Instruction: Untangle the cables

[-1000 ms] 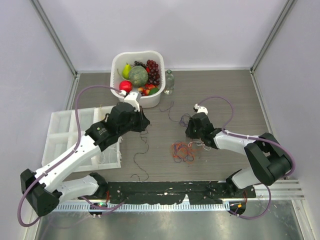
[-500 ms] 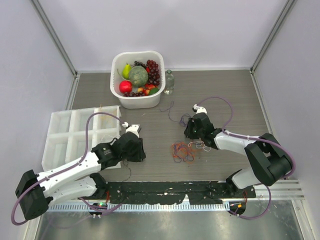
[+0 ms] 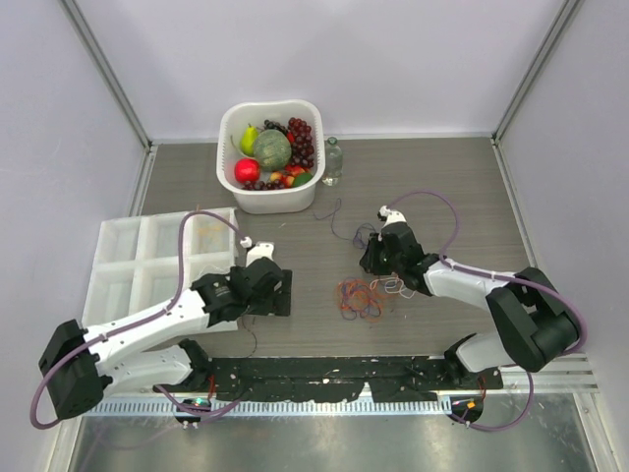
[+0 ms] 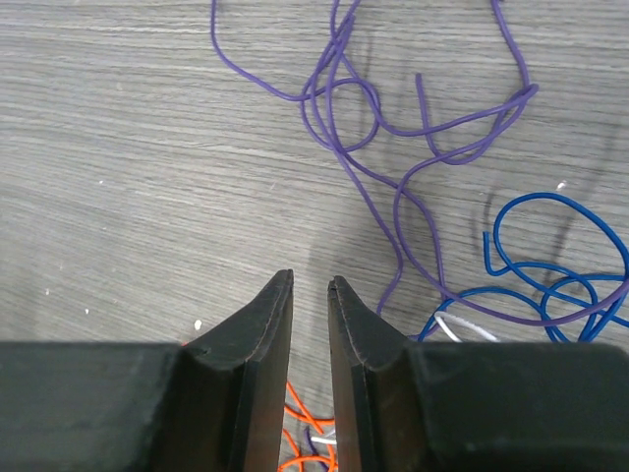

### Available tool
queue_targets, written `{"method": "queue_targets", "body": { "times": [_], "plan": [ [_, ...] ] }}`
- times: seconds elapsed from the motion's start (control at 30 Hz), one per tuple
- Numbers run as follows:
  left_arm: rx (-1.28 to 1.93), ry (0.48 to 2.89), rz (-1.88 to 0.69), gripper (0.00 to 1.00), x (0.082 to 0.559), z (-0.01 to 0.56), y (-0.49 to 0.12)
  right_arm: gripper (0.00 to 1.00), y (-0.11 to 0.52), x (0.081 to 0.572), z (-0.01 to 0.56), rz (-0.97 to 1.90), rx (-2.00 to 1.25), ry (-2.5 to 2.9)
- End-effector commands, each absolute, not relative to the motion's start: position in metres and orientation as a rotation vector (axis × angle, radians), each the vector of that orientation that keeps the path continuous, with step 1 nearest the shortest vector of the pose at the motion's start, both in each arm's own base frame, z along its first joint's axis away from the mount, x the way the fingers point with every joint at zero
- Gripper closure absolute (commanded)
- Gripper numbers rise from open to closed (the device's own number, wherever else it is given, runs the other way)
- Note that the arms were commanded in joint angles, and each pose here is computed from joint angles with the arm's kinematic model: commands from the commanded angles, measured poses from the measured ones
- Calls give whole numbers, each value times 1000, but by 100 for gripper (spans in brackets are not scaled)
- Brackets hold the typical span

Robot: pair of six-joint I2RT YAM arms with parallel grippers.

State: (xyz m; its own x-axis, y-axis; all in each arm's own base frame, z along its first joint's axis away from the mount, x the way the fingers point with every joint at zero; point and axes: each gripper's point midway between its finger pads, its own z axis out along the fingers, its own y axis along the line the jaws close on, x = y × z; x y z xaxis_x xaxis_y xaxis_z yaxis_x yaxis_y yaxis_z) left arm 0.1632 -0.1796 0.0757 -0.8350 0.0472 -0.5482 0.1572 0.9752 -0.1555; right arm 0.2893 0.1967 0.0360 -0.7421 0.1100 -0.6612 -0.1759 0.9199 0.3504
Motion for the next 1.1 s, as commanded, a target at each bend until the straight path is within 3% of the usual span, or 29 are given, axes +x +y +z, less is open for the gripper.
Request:
{"method": "queue_targets", "body": {
  "times": [0.0,0.23,0.4,0.7,0.83,0.93,1.07],
  "plan": [
    [22,2479,-279,0,170,99,-174,74,206,295,64,563,-126,2292],
    [-502,2438,-482,0,157,129,-168,74,205,289,51,579,-140,2291],
    [-840,2473,-399,0,142,109,-150,74,205,288,51,589,-143,2283],
    [-937,2394,20,0,161,99,-125,74,205,285,50,599,-142,2275],
    [-1022,2429,64,1,160,80,-138,74,204,286,52,600,-138,2264],
    [-1089,2407,105,9,160,61,-138,74,204,285,52,603,-136,2261],
    [-1080,2367,154,9,168,46,-135,73,204,285,53,607,-138,2259]
  ]
}}
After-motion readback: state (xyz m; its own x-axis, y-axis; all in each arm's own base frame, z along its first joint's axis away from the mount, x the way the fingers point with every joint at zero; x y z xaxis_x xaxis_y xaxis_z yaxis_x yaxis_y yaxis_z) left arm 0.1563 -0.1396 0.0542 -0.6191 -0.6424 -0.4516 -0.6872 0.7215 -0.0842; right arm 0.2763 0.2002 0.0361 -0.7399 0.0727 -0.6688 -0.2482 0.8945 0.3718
